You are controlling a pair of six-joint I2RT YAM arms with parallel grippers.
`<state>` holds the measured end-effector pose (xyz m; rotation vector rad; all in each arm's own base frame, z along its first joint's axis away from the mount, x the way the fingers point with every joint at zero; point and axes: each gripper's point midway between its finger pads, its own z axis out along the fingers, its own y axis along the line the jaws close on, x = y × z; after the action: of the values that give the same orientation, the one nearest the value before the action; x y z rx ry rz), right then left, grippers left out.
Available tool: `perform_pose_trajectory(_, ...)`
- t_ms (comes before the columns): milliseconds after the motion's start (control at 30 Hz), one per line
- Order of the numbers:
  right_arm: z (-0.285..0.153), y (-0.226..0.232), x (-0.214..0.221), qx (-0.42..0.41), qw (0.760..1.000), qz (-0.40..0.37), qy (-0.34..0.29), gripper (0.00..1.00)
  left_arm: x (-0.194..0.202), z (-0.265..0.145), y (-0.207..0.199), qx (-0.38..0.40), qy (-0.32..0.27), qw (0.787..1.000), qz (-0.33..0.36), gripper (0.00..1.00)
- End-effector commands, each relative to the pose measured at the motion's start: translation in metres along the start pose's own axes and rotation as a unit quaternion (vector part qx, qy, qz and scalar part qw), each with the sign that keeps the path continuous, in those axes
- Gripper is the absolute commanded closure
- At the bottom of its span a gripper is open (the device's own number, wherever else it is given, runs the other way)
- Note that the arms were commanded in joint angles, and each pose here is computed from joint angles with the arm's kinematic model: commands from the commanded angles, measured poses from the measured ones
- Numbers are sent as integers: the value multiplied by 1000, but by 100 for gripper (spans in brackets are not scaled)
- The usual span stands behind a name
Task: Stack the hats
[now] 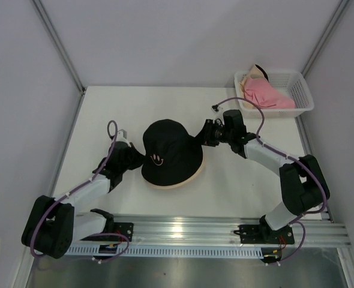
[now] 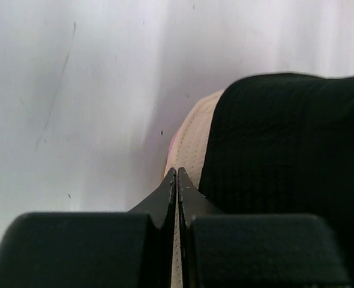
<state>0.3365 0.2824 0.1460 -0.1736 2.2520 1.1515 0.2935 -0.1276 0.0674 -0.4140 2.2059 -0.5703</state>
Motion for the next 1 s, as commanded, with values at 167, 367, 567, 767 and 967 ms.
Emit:
perform_pose_trajectory(167,-16,17,-16,-4,999,-8,-41,77,-60,2,-16,-8,-102,993,60,99)
perform_pose_trajectory(367,-30,19,-6,24,998,25,-58,78,-86,-46,-4,-62,-100,993,-8,33)
perform_pose_trajectory(567,-51,21,27,75,990,58,-101,79,-75,-98,-4,-20,-113,988,-102,23)
perform_pose_trajectory(767,-71,24,43,93,983,72,-140,82,-34,-96,-27,81,-50,975,-202,30)
perform_pose_trajectory(967,-77,24,48,99,980,73,-156,82,-19,-86,-21,83,-37,969,-229,35)
